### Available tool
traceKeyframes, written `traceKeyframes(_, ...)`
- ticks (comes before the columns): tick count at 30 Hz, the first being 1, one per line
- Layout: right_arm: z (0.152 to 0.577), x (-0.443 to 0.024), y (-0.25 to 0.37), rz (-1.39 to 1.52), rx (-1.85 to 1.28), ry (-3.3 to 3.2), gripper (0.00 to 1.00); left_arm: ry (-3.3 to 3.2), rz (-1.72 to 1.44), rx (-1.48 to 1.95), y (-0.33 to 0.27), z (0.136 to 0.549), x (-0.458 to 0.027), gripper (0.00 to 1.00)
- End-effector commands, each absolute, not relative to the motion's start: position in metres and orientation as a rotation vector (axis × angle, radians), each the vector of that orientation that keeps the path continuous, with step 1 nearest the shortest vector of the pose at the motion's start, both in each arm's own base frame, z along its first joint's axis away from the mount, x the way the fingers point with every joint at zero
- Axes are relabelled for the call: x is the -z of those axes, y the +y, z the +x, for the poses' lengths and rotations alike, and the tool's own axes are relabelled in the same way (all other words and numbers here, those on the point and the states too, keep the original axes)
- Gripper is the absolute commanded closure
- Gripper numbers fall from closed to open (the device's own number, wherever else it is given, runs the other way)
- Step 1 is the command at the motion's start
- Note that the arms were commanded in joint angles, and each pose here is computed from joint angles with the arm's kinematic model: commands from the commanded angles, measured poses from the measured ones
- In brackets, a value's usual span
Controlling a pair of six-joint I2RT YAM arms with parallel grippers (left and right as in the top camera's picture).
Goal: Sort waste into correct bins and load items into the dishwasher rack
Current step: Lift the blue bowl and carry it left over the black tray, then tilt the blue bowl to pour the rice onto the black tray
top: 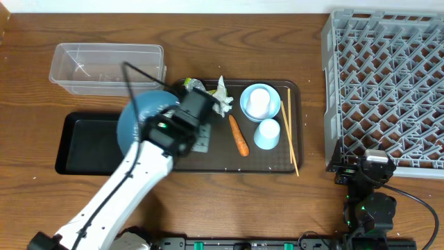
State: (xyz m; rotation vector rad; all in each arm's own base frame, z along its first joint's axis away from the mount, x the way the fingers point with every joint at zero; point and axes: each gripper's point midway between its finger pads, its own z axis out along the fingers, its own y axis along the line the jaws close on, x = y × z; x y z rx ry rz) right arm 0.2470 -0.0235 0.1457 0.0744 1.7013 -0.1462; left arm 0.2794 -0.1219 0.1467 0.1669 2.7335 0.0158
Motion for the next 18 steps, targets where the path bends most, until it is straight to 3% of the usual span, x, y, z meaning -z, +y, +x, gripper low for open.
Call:
traceKeyframes(1, 0.246, -0.145, -0.027, 0.079, 0.170, 1.707, 0.01, 2.710, 0.161, 0.069, -0.110, 0.293, -0.159, 0.94)
traceKeyframes(18, 0.246, -0.145, -0.027, 0.079, 0.170, 1.707, 0.01, 2.587, -0.177, 0.442, -0.055, 0.338, -0.178, 0.94)
